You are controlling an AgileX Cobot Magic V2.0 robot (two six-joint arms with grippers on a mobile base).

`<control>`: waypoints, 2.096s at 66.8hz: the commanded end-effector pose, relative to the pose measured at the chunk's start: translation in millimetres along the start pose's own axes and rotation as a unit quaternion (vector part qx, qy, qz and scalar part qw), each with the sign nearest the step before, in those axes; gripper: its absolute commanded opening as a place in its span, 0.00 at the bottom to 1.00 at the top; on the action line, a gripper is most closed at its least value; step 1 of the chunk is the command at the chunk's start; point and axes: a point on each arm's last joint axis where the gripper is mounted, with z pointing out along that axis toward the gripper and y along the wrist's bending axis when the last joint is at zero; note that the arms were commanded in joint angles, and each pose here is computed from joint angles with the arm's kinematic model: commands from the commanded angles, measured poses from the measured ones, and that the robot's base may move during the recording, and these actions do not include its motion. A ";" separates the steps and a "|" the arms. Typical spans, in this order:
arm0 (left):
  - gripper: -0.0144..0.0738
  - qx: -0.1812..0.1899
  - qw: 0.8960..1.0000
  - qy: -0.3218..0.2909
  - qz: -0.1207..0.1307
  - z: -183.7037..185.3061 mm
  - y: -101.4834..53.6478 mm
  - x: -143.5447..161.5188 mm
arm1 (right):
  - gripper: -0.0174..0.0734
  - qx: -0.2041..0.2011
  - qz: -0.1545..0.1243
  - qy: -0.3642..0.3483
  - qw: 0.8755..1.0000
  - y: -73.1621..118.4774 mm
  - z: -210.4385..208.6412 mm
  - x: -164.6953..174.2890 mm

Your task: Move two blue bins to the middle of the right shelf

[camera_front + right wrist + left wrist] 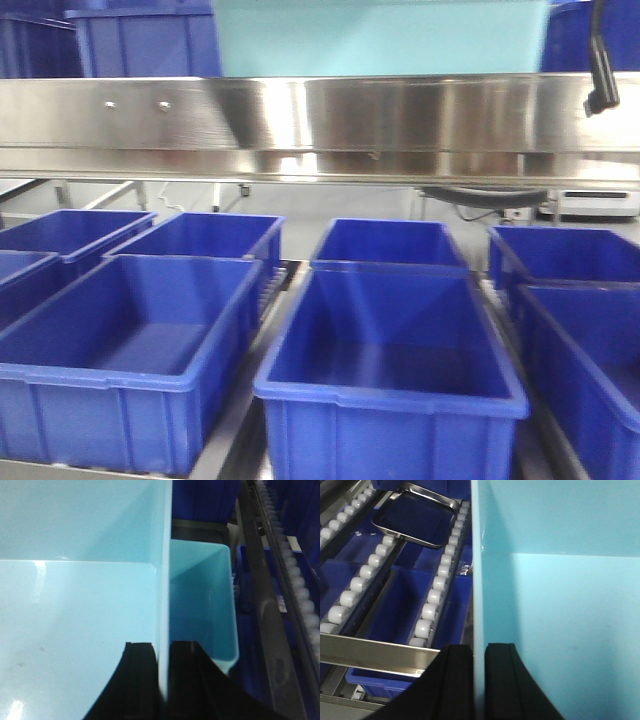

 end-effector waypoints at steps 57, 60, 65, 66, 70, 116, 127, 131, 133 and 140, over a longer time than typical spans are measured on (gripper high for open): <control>0.04 0.031 0.999 -0.033 -0.009 -8.5 -4.0 -7.9 | 0.01 -0.027 0.004 -0.036 0.999 4.4 -8.5 -7.8; 0.04 0.031 0.999 -0.033 -0.009 -8.5 -4.0 -7.9 | 0.01 -0.027 0.004 -0.036 0.999 4.4 -8.5 -7.8; 0.04 0.031 0.999 -0.033 -0.009 -8.5 -4.0 -7.9 | 0.01 -0.027 0.004 -0.036 0.999 4.4 -8.5 -7.8; 0.04 0.031 0.999 -0.033 -0.009 -8.5 -4.0 -7.9 | 0.01 -0.027 0.004 -0.036 0.999 4.4 -8.5 -7.8; 0.04 0.031 0.999 -0.033 -0.009 -8.5 -4.0 -7.9 | 0.01 -0.027 0.004 -0.036 0.999 4.4 -8.5 -7.8; 0.04 0.031 0.999 -0.033 -0.009 -8.5 -4.0 -7.9 | 0.01 -0.027 0.004 -0.036 0.999 4.4 -8.5 -7.8; 0.04 0.031 0.999 -0.033 -0.009 -8.5 -4.0 -7.9 | 0.01 -0.027 0.004 -0.036 0.999 4.4 -8.5 -7.8; 0.04 0.031 0.999 -0.033 -0.009 -8.5 -4.0 -7.9 | 0.01 -0.027 0.004 -0.036 0.999 4.4 -8.5 -7.8; 0.04 0.031 0.999 -0.033 -0.009 -8.5 -4.0 -7.9 | 0.01 -0.027 0.004 -0.036 0.999 4.4 -8.5 -7.8; 0.04 0.031 0.999 -0.033 -0.009 -8.5 -4.0 -7.9 | 0.01 -0.027 0.004 -0.036 0.999 4.4 -8.5 -7.8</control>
